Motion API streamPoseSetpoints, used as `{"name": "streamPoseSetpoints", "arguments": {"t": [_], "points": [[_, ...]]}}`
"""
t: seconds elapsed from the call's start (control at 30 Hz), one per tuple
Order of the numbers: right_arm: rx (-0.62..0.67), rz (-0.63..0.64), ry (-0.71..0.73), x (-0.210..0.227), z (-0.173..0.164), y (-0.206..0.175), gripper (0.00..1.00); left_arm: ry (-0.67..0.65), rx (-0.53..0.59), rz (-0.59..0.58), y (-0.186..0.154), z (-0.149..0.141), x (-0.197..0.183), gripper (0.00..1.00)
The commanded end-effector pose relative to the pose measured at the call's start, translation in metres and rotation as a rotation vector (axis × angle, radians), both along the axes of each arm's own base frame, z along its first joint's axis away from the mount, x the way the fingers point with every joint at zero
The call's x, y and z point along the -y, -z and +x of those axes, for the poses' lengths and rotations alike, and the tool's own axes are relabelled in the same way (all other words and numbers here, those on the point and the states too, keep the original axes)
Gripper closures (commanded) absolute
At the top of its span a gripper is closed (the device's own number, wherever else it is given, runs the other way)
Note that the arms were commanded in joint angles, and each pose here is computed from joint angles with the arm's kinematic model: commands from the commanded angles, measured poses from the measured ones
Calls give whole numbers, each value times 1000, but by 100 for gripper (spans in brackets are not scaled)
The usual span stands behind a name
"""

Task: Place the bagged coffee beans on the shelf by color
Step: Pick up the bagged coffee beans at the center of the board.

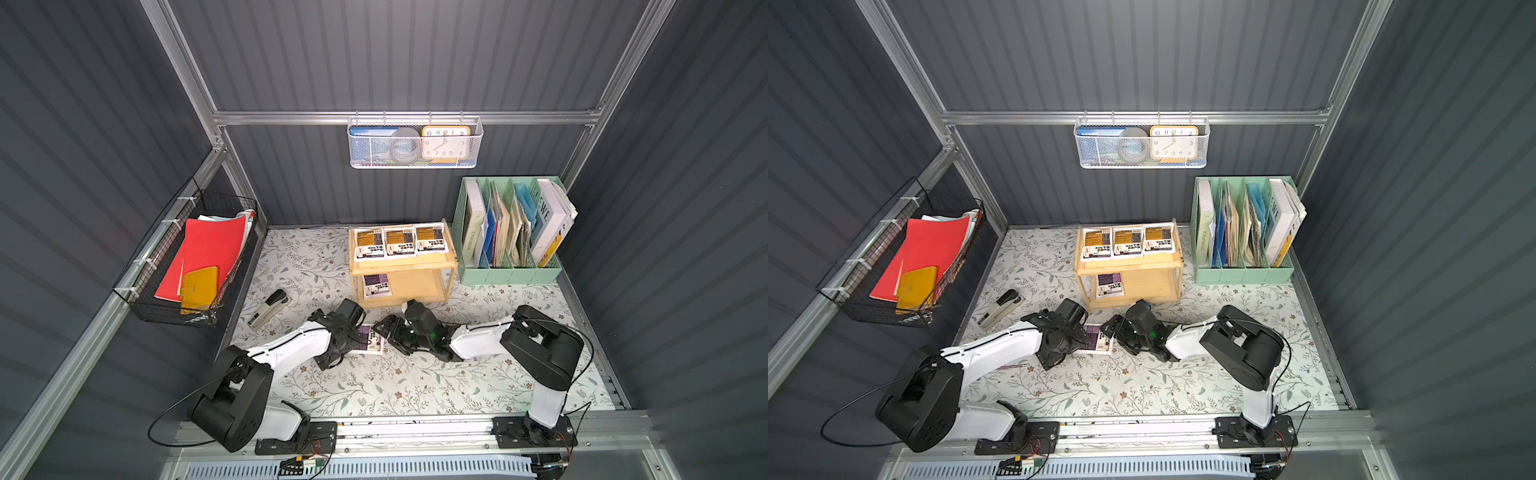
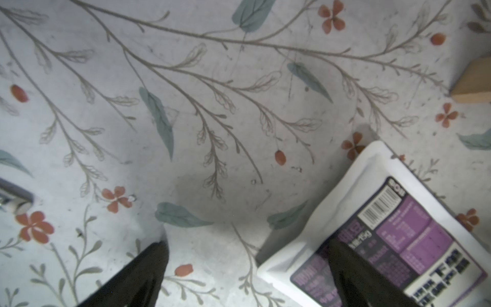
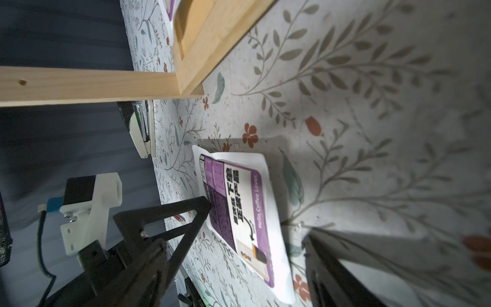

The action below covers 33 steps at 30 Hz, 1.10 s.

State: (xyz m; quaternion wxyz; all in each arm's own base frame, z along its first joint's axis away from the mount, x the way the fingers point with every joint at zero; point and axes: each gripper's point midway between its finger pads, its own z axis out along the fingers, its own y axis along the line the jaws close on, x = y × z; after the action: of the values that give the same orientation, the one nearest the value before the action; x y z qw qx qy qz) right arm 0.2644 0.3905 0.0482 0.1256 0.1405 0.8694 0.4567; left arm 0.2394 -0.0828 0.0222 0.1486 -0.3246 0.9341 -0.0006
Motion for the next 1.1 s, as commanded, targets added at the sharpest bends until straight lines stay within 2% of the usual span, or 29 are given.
{"name": "streamPoseSetpoints", "arguments": {"t": [0.0,0.33,0.5,0.57,0.87,0.93,1.07], "points": [[-50,-39,-11,2,-5,23,16,-18,-47,1,9,-8,-2,0],[-111,59,-16,-13,-6,33,17,14,-61,-2,12,-5,2,0],[-135,107,4,-14,-6,42,24,17,-52,-3,11,-4,2,0],[-139,109,7,-15,-7,44,31,18,-49,-3,11,-4,2,0],[-125,87,15,-6,-7,42,74,18,-15,-25,5,-4,3,0],[-121,86,23,-1,-8,40,83,17,8,-35,-2,-1,4,0],[-97,89,49,10,-10,28,95,13,84,-56,-28,8,6,0]]}}
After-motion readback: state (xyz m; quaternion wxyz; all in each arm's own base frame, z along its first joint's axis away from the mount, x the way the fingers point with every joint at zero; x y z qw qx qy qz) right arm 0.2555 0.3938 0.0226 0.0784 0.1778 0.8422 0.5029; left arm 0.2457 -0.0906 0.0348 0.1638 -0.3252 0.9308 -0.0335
